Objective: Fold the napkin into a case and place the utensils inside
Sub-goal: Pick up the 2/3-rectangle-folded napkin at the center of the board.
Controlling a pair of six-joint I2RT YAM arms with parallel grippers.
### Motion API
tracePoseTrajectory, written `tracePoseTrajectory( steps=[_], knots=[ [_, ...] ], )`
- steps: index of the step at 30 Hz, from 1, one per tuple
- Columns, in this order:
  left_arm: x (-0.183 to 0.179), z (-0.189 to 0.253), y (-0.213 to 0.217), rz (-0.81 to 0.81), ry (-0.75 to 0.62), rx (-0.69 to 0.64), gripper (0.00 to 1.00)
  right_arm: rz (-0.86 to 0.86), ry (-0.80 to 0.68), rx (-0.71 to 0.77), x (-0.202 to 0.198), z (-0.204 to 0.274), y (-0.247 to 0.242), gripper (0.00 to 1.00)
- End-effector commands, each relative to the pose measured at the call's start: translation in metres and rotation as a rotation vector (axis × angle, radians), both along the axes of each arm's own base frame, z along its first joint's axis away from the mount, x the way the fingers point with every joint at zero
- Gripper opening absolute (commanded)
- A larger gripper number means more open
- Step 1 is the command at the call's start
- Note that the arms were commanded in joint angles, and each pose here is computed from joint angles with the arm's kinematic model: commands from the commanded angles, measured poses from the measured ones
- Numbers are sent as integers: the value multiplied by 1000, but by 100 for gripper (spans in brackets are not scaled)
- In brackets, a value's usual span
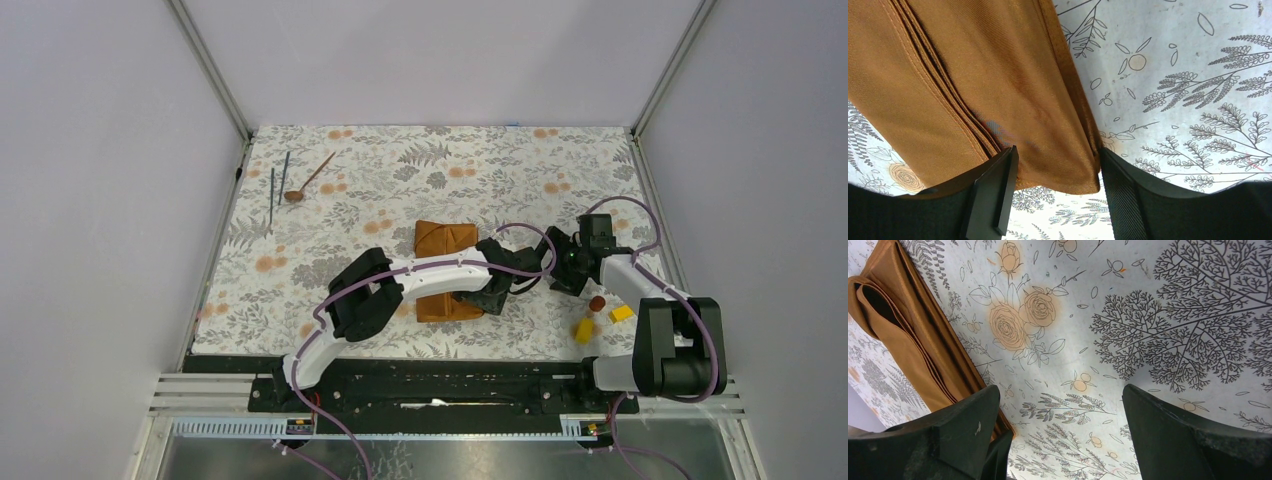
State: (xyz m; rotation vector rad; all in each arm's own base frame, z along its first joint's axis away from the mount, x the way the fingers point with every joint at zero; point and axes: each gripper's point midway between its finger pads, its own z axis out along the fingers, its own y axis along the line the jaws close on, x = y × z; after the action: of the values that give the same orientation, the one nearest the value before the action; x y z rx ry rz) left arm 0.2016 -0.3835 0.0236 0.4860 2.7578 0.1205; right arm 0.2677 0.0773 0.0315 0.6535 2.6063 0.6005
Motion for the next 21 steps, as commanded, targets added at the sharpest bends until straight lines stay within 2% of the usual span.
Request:
tracePoseTrajectory(
  steps=[1, 4, 10, 12, 14, 17, 21],
  knots=[
    [-1, 14, -8, 1, -6, -39, 67, 24, -14, 17, 3, 3, 4, 100],
    [0, 28, -14, 3, -16, -77, 67, 25, -12, 18, 2, 1, 4, 100],
    [2, 38, -18, 17, -30, -107, 57, 29, 8, 26, -1, -4, 5, 100],
    [4, 40, -19, 17, -39, -115, 57, 29, 9, 27, -1, -5, 5, 100],
    [4, 41, -21, 22, -39, -125, 57, 30, 10, 29, -1, -5, 5, 100],
    [5, 44, -22, 31, -52, -137, 65, 32, 12, 30, -1, -6, 6, 100],
    [9, 56, -20, 45, -83, -157, 66, 35, 20, 31, -3, -9, 6, 100]
  ],
)
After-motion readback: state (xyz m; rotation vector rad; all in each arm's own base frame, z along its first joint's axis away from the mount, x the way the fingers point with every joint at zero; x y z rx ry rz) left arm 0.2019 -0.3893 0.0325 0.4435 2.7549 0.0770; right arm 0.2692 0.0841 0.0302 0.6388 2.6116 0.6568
